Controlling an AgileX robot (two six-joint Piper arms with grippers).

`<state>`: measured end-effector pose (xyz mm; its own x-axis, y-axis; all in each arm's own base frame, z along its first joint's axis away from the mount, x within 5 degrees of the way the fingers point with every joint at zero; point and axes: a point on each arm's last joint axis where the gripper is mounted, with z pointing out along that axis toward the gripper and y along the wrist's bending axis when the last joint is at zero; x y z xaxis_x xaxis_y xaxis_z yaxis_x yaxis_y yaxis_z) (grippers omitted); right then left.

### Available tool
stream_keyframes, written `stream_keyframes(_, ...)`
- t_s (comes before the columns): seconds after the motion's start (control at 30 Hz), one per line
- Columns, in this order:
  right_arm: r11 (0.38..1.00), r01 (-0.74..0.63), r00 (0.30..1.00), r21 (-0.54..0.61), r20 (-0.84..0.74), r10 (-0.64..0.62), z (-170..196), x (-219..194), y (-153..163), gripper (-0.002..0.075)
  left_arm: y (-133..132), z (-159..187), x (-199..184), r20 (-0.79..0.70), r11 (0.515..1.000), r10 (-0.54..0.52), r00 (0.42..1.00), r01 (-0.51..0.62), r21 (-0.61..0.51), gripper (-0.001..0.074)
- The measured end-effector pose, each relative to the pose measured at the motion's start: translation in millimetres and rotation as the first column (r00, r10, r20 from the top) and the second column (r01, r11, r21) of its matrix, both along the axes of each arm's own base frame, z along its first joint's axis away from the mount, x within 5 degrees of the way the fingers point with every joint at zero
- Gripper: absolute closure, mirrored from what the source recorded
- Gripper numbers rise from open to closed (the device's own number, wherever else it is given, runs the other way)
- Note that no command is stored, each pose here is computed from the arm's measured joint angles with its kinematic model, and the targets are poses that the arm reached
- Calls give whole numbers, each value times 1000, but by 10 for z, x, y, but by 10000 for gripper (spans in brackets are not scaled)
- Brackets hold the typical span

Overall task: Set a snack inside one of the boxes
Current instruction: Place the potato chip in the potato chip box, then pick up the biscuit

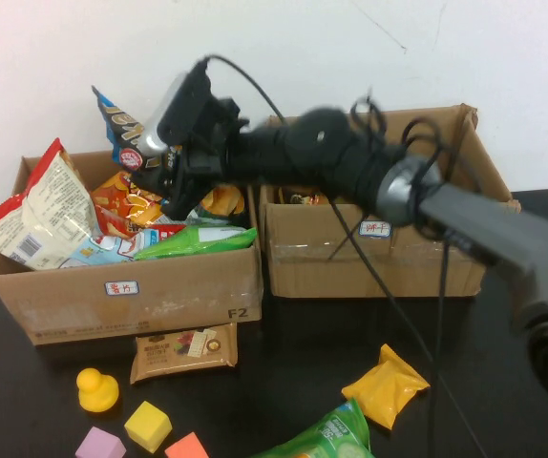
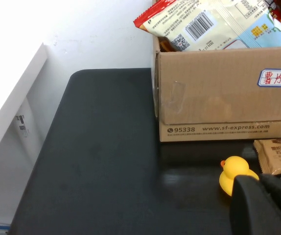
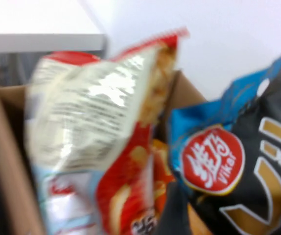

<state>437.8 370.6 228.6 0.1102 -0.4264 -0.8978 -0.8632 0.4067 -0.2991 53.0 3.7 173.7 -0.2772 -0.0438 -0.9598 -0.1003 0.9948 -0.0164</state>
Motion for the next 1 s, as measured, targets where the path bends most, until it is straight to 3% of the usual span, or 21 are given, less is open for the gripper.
stream_keyframes(0.13, 981, -85, 996, -177, -1, 86, 409, -198, -142, 202, 0, 0, 0, 0, 1000, 0, 1000, 0, 0, 737)
stream_keyframes(0.23, 931, -127, 992, -341, -64, 112, 649, -381, -310, 263, 0, 0, 0, 0, 1000, 0, 1000, 0, 0, 737)
stream_keyframes(0.3, 884, -164, 984, -438, -138, 114, 768, -512, -441, 337, 0, 0, 0, 0, 1000, 0, 1000, 0, 0, 737)
stream_keyframes(0.33, 831, -206, 970, -517, -217, 105, 885, -655, -579, 433, 0, 0, 0, 0, 1000, 0, 1000, 0, 0, 737)
stream_keyframes(0.4, 793, -231, 958, -564, -276, 82, 983, -754, -706, 531, 0, 0, 0, 0, 1000, 0, 1000, 0, 0, 737)
stream_keyframes(0.53, 805, -191, 939, -561, -343, -16, 1132, -882, -919, 684, 0, 0, 0, 0, 1000, 0, 1000, 0, 0, 737)
stream_keyframes(0.77, 777, -212, 869, -593, -479, -128, 970, -1376, -1355, 723, 0, 0, 0, 0, 1000, 0, 1000, 0, 0, 737)
stream_keyframes(1.0, 752, -165, 833, -638, -498, -240, 322, -1883, -1772, 726, 0, 0, 0, 0, 1000, 0, 1000, 0, 0, 737)
